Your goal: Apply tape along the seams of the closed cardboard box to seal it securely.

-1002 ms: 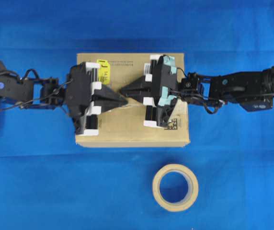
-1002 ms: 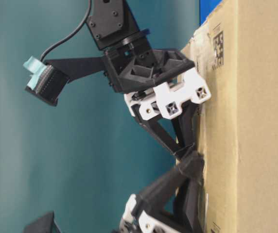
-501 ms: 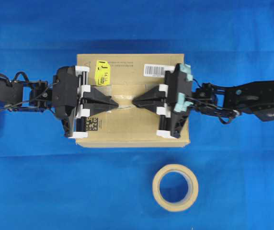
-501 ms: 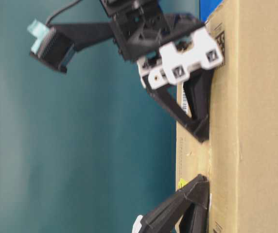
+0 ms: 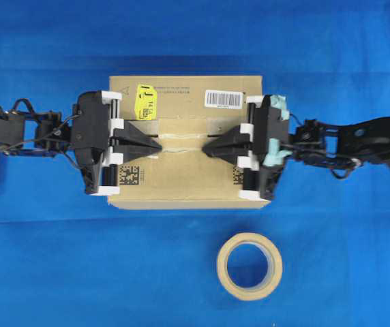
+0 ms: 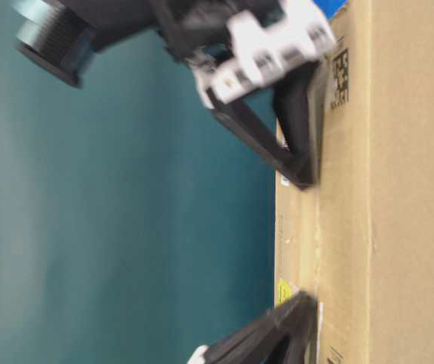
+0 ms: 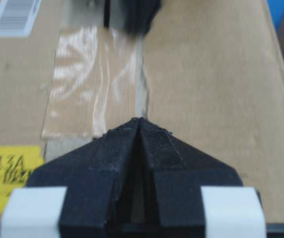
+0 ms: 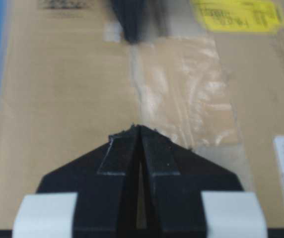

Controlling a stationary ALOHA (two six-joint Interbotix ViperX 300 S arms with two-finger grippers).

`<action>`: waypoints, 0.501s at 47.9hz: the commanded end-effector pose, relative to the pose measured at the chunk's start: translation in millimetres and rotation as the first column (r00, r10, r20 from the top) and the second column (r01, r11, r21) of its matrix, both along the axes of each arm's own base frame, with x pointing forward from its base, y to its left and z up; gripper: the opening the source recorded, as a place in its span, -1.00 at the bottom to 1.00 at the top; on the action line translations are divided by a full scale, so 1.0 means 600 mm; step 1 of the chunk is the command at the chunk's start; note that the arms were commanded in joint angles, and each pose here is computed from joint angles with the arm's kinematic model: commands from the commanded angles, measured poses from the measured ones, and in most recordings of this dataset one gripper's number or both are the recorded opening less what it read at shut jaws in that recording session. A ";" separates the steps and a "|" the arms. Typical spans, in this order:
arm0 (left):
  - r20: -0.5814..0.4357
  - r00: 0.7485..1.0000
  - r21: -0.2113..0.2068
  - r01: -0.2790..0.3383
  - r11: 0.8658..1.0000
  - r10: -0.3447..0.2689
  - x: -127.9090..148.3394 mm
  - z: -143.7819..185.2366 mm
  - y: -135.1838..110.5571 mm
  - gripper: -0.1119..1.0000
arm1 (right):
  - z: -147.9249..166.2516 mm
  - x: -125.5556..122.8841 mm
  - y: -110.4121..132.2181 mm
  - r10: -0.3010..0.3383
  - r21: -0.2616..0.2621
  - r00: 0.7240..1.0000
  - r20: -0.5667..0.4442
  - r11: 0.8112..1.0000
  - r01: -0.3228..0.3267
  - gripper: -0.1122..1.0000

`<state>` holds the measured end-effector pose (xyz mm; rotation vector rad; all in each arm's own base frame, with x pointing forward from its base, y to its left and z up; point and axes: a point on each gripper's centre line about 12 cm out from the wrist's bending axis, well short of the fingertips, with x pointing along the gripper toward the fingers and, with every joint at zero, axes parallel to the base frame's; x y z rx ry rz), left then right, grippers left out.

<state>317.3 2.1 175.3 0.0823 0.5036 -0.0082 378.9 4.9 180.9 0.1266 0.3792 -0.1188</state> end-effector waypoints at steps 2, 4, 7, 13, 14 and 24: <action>0.057 0.998 0.004 0.009 1.000 -0.010 -0.005 0.049 -0.003 -0.80 | 0.063 -0.015 0.001 0.015 -0.021 0.995 0.094 1.000 -0.014 -0.81; 0.069 0.998 0.005 0.010 1.000 -0.011 -0.012 0.059 -0.003 -0.80 | 0.075 -0.024 0.000 0.020 -0.029 0.994 0.109 0.999 -0.017 -0.81; 0.089 0.996 0.008 0.012 1.000 -0.013 -0.024 0.074 -0.003 -0.80 | 0.092 -0.042 0.000 0.028 -0.040 0.992 0.126 0.999 -0.023 -0.81; 0.141 0.990 0.010 0.011 1.000 -0.012 -0.056 0.096 -0.002 -0.80 | 0.105 -0.080 -0.003 0.032 -0.040 0.989 0.144 0.999 -0.027 -0.81; 0.147 0.989 0.010 0.010 1.000 -0.011 -0.063 0.097 -0.002 -0.80 | 0.107 -0.086 -0.003 0.032 -0.040 0.988 0.148 0.999 -0.027 -0.81; 0.224 0.975 0.006 0.003 1.000 -0.004 -0.137 0.121 0.000 -0.80 | 0.113 -0.159 -0.003 0.047 -0.030 0.986 0.158 0.999 -0.043 -0.81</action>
